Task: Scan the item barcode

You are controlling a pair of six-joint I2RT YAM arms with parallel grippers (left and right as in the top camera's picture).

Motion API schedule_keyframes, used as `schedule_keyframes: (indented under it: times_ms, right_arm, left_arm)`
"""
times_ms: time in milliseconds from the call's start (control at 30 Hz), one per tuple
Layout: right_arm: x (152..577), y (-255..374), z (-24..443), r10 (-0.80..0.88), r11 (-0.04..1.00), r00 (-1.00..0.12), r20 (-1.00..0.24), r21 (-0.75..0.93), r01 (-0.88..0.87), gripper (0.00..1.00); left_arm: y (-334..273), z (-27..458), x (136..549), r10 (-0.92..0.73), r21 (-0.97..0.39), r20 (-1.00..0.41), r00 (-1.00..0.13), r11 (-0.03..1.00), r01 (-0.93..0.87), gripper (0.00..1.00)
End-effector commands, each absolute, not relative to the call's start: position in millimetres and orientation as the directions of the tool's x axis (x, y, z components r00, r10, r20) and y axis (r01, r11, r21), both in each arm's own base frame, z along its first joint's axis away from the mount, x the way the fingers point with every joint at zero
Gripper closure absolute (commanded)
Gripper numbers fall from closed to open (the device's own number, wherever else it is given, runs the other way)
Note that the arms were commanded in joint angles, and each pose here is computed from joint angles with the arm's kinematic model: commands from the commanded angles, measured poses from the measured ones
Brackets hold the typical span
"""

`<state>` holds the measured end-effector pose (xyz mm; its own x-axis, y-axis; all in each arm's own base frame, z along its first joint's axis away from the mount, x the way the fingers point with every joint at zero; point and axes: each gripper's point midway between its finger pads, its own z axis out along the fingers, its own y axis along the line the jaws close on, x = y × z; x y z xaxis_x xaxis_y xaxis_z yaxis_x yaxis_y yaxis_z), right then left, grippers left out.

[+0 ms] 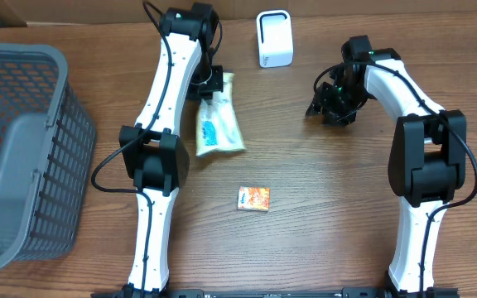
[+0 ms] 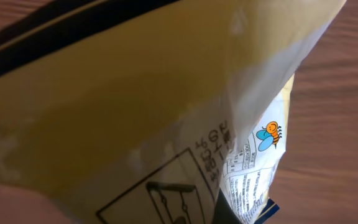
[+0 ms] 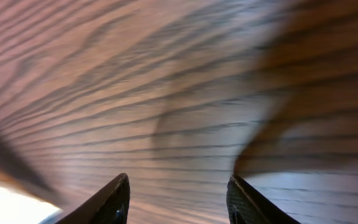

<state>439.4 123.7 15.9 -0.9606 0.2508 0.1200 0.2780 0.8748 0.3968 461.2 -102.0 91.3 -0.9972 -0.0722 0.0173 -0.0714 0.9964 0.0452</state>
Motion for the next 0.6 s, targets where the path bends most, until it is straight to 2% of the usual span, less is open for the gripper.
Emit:
schedule_keyframes:
  times_ms: [0, 300, 367, 567]
  right_arm:
    - [444, 108, 10, 0.265, 0.91, -0.961, 0.083, 0.308, 0.277, 0.48]
    - [439, 104, 8, 0.267, 0.917, -0.959, 0.095, 0.281, 0.283, 0.47]
    - [439, 104, 8, 0.267, 0.917, -0.959, 0.094, 0.281, 0.283, 0.47]
    - [440, 104, 8, 0.267, 0.917, -0.959, 0.091, 0.281, 0.282, 0.47]
  left_arm:
    - [-61, 119, 477, -0.14, 0.341, -0.17, -0.975, 0.92, -0.192, 0.96]
    - [-38, 156, 490, 0.009, 0.638, -0.306, -0.952, 0.744, -0.198, 0.95]
    - [-39, 159, 491, 0.023, 0.654, -0.314, -0.949, 0.73, -0.198, 0.92]
    - [-65, 148, 485, 0.03, 0.596, -0.285, -0.958, 0.789, -0.153, 0.91]
